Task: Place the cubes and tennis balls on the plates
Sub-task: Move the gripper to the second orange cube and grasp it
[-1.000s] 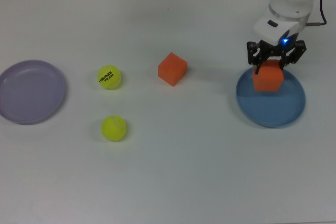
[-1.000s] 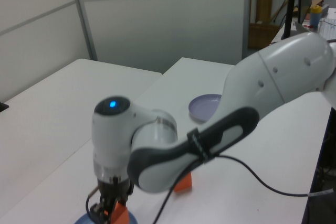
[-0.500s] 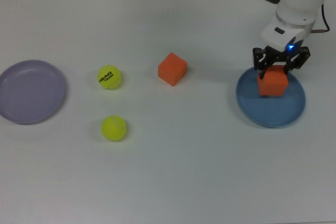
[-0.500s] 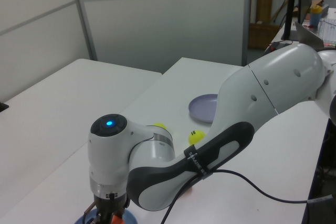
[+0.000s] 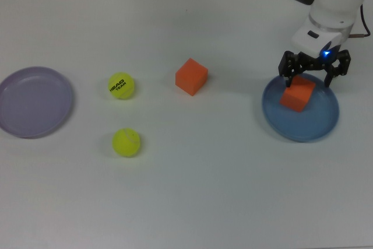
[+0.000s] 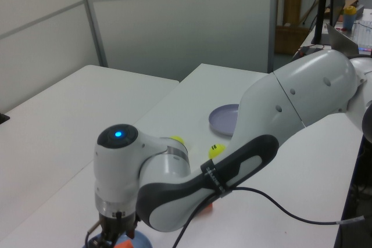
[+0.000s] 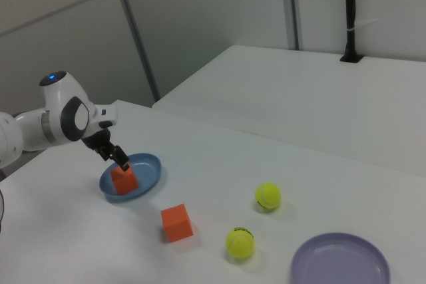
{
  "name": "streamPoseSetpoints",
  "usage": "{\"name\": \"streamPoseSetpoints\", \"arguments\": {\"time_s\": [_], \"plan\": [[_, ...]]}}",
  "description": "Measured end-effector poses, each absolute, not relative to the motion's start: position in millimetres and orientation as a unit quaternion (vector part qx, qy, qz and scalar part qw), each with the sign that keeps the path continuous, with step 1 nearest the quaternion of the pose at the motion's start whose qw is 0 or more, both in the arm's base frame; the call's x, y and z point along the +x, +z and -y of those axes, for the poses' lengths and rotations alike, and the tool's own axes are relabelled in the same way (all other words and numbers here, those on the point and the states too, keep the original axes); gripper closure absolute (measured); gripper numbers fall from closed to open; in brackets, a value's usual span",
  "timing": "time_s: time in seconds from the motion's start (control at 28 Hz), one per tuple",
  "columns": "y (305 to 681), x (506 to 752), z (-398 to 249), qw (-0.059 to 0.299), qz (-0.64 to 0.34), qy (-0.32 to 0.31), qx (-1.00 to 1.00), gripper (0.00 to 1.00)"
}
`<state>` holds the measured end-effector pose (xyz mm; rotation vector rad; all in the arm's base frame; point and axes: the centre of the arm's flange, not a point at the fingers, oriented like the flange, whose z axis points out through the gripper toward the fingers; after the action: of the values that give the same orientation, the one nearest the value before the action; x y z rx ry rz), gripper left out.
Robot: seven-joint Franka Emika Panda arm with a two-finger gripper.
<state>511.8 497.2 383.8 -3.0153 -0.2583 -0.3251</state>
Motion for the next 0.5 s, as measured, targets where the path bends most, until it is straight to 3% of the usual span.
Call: {"name": "streamPoseSetpoints", "arguments": {"time_s": [0.18,0.5], "plan": [[415.0,522.7,-483.5,0.054,0.077,-0.128,-0.987,0.00],[463.5,546.7,-390.6,-0.013,0.040,-0.098,-0.994,0.00]]}}
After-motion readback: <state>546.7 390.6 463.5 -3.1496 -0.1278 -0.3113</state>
